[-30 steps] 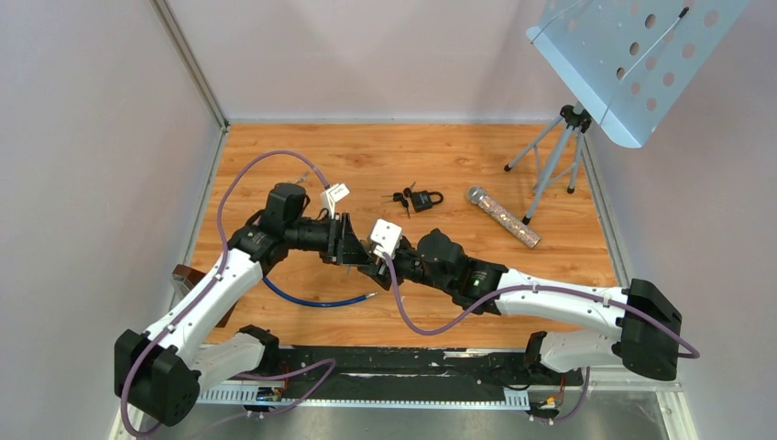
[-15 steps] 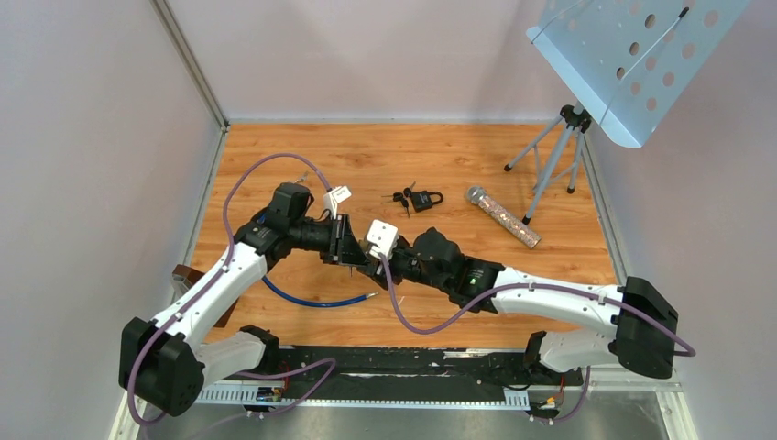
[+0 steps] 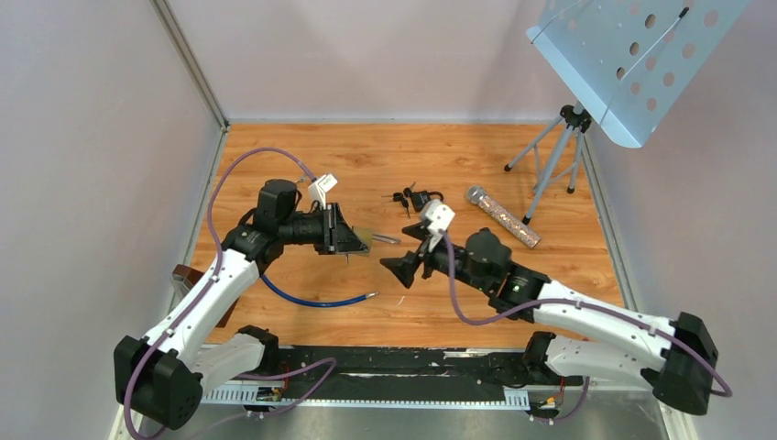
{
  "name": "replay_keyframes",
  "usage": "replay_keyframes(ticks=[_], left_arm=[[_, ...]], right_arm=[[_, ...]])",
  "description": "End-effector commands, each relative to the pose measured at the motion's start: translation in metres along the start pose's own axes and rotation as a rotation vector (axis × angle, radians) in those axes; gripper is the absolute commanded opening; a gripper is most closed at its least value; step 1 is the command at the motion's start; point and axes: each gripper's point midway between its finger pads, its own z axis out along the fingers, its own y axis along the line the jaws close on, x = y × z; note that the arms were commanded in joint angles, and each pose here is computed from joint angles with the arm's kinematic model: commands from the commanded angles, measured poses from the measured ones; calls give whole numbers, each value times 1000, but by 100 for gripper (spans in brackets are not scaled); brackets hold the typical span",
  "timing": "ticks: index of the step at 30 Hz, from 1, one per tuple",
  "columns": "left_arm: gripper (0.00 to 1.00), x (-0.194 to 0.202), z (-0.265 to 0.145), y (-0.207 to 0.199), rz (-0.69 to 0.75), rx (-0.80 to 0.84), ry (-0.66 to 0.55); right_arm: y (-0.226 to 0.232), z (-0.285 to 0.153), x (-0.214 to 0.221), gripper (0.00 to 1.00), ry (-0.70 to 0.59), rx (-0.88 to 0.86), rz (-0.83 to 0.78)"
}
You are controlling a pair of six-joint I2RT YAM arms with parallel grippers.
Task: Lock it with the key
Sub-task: Pick up the lock from the center of the board.
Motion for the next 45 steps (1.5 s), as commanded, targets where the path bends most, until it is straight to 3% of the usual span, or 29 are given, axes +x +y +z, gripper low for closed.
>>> replay_keyframes(ticks=[1,9,20,21,24,29,35,39,45], left_arm=[[0,-25,-14,-46,109,134,-74],[0,-17,-35,-87,125,269,-49],[0,-5,-59,-120,119,354,-35],[0,-4,-60,-122,121,362,-31],[0,-5,-64,-128,125,369,-40],[0,-8,-68,-133,136,366,-59],[0,-10,-67,-132,171,358,-65],[0,-13,-67,-127,270,336,-112],[0,-12,-57,-108,363,303,-116]], right_arm=[[-19,-27,-27,83,-134,45,196],[-37,-54,-3,73,-115,15,344],[-4,-49,-43,63,-202,-241,157],[-4,-46,-46,61,-199,-251,153],[0,-37,-48,38,-165,-295,137],[3,-32,-53,26,-158,-328,118],[19,-40,-62,1,-177,-417,124],[32,-51,-71,0,-173,-482,218],[39,-59,-95,0,-174,-493,538]])
